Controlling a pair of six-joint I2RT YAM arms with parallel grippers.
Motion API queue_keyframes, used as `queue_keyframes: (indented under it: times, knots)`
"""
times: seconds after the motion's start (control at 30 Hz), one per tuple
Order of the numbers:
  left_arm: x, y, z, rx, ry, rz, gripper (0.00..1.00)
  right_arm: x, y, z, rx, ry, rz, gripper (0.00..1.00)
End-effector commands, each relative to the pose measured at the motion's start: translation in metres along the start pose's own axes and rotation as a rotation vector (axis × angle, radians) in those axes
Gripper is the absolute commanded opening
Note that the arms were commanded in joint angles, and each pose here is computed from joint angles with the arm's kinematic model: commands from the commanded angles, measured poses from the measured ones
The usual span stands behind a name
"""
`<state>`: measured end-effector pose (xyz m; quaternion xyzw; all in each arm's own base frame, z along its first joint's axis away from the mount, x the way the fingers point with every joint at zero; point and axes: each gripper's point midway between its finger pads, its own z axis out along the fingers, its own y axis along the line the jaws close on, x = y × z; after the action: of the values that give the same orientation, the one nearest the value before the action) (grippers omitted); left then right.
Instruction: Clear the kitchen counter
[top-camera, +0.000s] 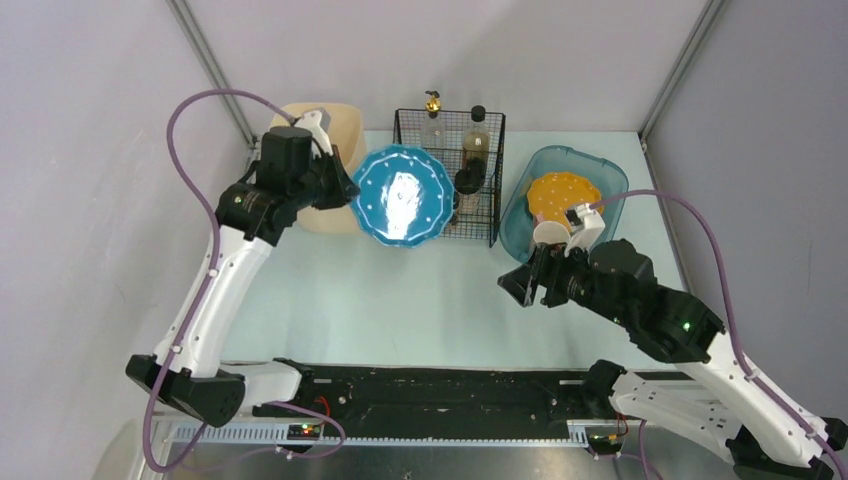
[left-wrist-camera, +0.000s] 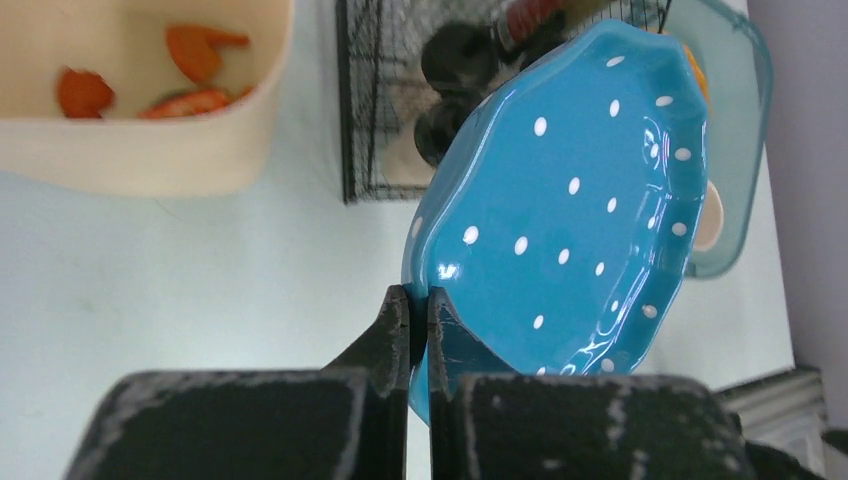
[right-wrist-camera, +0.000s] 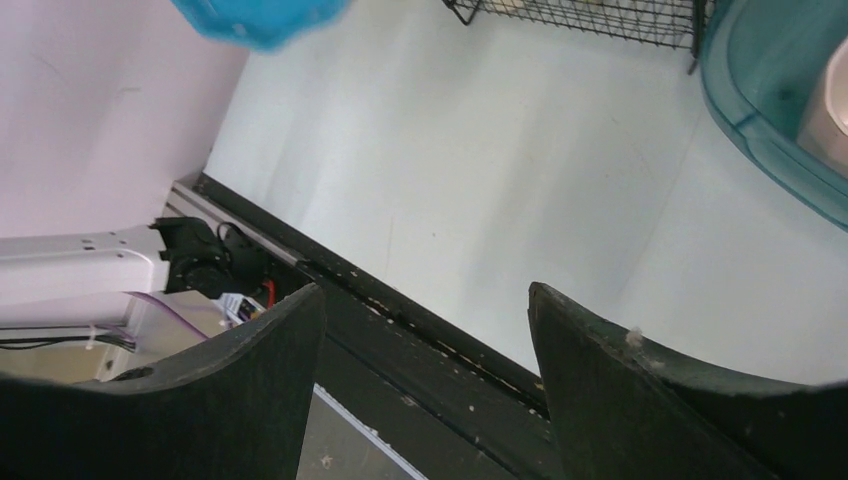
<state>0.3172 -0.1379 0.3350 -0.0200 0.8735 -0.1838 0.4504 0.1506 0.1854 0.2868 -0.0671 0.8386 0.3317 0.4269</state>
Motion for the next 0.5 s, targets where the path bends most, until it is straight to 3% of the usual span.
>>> queue_keyframes:
  times: [0.0, 0.47]
  knots:
    - [-0.016, -0.044, -0.027, 0.237, -0.095, -0.104, 0.00, -0.031, 0.032, -0.002, -0.137, -0.061, 0.014, 0.79]
    - [0.071, -0.048, -0.031, 0.383, 0.081, -0.202, 0.00, -0.044, 0.044, 0.049, -0.212, 0.016, 0.105, 0.83]
